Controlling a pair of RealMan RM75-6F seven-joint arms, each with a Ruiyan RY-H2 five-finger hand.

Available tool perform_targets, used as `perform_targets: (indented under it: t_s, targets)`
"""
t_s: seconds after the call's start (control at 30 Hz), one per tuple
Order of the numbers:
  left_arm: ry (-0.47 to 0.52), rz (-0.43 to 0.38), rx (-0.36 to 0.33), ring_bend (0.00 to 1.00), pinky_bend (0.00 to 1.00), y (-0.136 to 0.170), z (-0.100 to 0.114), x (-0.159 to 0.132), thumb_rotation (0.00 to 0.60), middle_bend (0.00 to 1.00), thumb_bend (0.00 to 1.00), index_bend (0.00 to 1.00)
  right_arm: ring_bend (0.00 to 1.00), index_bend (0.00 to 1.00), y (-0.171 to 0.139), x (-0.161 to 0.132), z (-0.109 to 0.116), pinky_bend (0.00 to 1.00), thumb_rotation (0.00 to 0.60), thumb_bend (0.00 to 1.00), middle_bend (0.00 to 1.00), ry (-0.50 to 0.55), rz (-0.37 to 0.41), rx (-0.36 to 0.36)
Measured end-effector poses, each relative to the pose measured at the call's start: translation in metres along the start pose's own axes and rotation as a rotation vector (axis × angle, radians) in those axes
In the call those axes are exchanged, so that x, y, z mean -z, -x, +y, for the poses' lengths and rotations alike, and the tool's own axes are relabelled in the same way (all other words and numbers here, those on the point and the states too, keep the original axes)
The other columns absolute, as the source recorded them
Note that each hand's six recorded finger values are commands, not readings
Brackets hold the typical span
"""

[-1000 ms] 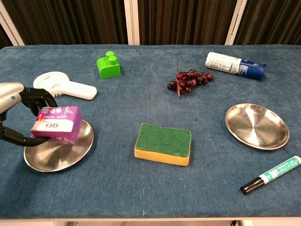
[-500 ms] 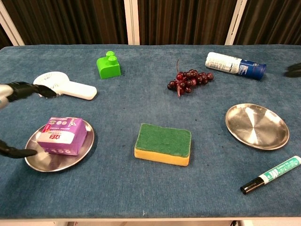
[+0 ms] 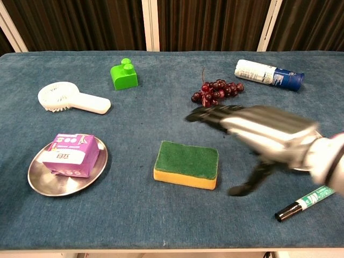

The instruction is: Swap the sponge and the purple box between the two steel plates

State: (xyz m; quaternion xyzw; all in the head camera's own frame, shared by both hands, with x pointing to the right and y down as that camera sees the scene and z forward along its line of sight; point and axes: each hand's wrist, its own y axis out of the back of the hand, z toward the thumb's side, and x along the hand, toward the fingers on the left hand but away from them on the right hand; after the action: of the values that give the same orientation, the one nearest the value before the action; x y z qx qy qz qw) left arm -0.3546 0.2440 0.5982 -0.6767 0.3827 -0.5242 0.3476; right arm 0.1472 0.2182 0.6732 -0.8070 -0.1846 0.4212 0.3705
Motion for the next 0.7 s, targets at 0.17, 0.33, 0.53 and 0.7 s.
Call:
perform_targets:
  t_s: [0.17, 0.33, 0.53, 0.7]
  targets:
    - [0.008, 0.022, -0.002, 0.1, 0.18, 0.003, 0.001, 0.012, 0.6, 0.15, 0.03, 0.15, 0.04, 0.01, 0.027, -0.016, -0.015, 0.18, 0.6, 0.22, 0.12, 0.007, -0.032, -0.047]
    - [0.014, 0.025, -0.006, 0.1, 0.18, 0.003, 0.003, 0.016, 0.6, 0.15, 0.04, 0.15, 0.16, 0.17, 0.043, -0.018, -0.02, 0.31, 0.6, 0.3, 0.2, -0.017, -0.064, -0.073]
    - [0.017, 0.025, -0.008, 0.1, 0.18, 0.002, 0.003, 0.017, 0.6, 0.15, 0.04, 0.15, 0.4, 0.49, 0.05, -0.012, -0.018, 0.54, 0.6, 0.34, 0.42, -0.041, -0.096, -0.063]
    - [0.017, 0.027, -0.01, 0.1, 0.18, 0.002, 0.003, 0.018, 0.6, 0.15, 0.04, 0.15, 0.49, 0.65, 0.051, -0.008, -0.012, 0.63, 0.6, 0.36, 0.54, -0.058, -0.113, -0.034]
